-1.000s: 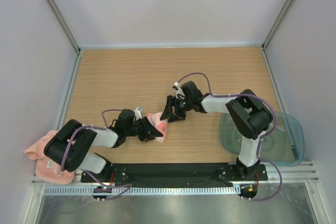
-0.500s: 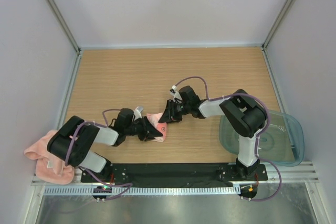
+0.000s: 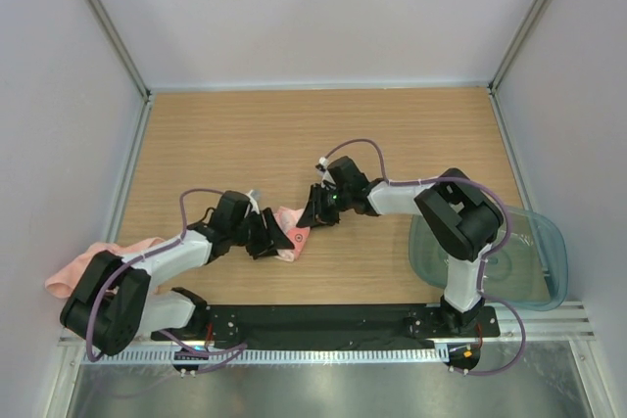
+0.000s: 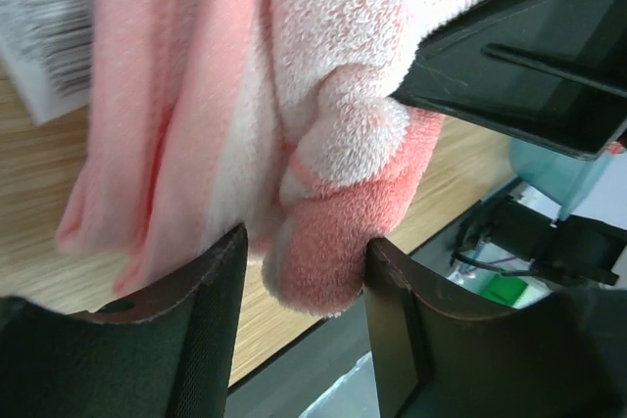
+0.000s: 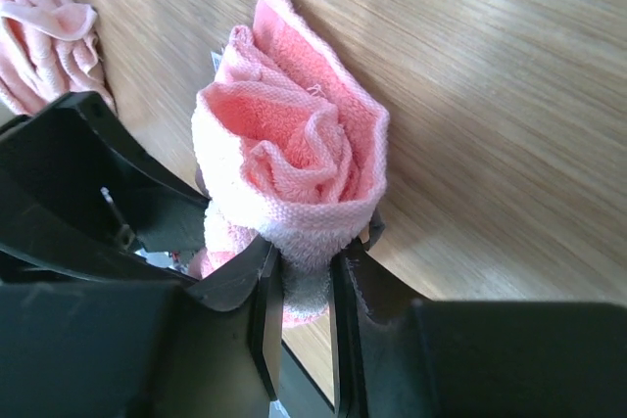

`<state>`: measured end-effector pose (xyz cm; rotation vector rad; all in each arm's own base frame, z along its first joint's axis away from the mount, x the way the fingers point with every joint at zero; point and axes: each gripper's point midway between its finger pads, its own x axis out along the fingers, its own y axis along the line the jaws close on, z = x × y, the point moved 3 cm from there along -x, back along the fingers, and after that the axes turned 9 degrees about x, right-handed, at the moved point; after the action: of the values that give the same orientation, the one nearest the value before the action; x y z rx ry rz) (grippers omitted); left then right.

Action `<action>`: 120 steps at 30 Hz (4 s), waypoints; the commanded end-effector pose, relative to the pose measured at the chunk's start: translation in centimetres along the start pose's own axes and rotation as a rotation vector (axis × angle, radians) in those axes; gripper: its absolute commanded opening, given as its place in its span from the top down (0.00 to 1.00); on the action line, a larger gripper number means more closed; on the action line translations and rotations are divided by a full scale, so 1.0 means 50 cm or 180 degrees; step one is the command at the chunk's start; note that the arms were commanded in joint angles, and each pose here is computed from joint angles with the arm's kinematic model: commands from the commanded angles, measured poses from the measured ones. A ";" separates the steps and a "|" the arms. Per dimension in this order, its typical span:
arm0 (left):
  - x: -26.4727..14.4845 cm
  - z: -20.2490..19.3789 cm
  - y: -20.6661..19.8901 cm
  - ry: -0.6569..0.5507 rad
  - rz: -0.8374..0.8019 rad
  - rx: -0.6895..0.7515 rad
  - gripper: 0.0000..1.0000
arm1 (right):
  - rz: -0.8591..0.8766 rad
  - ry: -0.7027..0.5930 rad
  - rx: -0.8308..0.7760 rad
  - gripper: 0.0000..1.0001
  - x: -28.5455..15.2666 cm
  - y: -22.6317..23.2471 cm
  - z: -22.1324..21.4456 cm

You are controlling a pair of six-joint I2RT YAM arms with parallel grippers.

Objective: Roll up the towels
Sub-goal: Roll the towel

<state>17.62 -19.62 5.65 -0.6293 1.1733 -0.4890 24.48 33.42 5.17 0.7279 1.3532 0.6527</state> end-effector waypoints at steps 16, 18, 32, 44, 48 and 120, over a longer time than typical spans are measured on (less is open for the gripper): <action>-0.112 0.065 -0.062 -0.0769 0.1121 0.1117 0.44 | -0.0635 -0.0042 -0.0147 0.82 -0.046 0.018 -0.002; -0.113 0.059 -0.089 -0.0901 0.1222 0.1397 0.44 | -0.0647 -0.0035 -0.0143 0.82 -0.045 0.021 -0.003; -0.023 0.002 -0.208 -0.0883 0.1584 0.2404 0.45 | -0.0719 -0.0009 -0.0117 0.83 -0.044 0.019 -0.007; 0.036 -0.043 -0.162 -0.0536 0.1704 0.2435 0.46 | -0.0769 0.0041 -0.0091 0.83 -0.042 0.010 -0.012; 0.054 -0.060 -0.142 -0.0417 0.1760 0.2447 0.47 | -0.0777 0.0059 -0.0081 0.82 -0.040 0.008 -0.013; 0.057 -0.011 0.073 0.0192 -0.0404 -0.0582 0.75 | 0.0194 -0.0739 -0.0043 0.12 -0.113 0.041 0.012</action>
<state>19.94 -21.32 4.81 -0.8186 1.1066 -0.6957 23.24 28.92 9.52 0.7389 1.1957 0.5501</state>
